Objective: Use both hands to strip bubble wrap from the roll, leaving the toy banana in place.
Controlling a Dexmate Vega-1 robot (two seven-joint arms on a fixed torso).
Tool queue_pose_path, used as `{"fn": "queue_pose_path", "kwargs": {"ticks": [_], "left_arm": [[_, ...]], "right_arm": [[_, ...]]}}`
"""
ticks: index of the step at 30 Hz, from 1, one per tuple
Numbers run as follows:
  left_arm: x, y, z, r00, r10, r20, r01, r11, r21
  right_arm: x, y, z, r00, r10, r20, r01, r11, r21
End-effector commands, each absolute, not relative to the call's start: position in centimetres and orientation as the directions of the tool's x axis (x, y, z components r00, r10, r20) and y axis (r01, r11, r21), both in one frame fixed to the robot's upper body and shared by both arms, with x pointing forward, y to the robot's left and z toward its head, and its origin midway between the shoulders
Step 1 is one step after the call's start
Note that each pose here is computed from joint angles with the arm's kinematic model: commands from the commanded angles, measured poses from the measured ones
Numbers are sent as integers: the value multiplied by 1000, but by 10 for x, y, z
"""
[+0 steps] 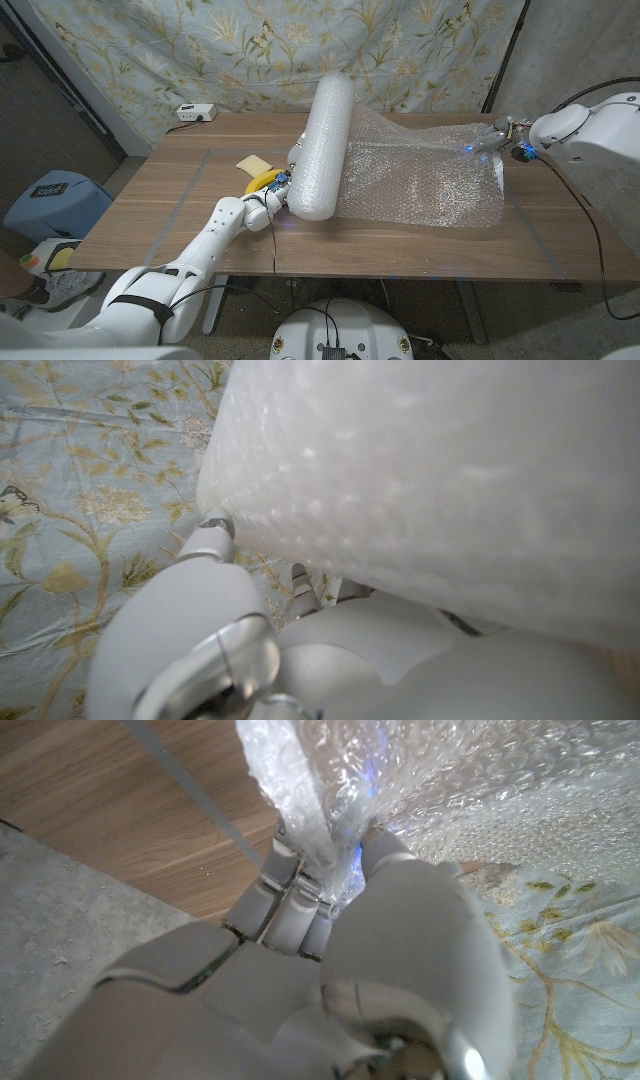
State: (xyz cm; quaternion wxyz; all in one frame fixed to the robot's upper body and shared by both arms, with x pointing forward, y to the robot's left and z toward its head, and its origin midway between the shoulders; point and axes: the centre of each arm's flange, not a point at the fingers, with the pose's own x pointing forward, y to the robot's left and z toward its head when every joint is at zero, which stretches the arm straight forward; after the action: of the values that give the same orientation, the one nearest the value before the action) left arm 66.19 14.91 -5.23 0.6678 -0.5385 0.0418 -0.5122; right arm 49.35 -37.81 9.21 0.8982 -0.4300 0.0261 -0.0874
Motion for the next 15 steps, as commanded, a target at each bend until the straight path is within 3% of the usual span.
{"fn": "queue_pose_path", "kwargs": {"ticks": [1, 15], "left_arm": [[663, 154, -46, 476, -727, 494, 641, -97, -761], [661, 157, -42, 484, -715, 504, 646, -97, -757]], "right_arm": [[498, -383, 97, 982, -184, 32, 141, 618, -773], [499, -391, 102, 981, -192, 35, 148, 612, -777]]}}
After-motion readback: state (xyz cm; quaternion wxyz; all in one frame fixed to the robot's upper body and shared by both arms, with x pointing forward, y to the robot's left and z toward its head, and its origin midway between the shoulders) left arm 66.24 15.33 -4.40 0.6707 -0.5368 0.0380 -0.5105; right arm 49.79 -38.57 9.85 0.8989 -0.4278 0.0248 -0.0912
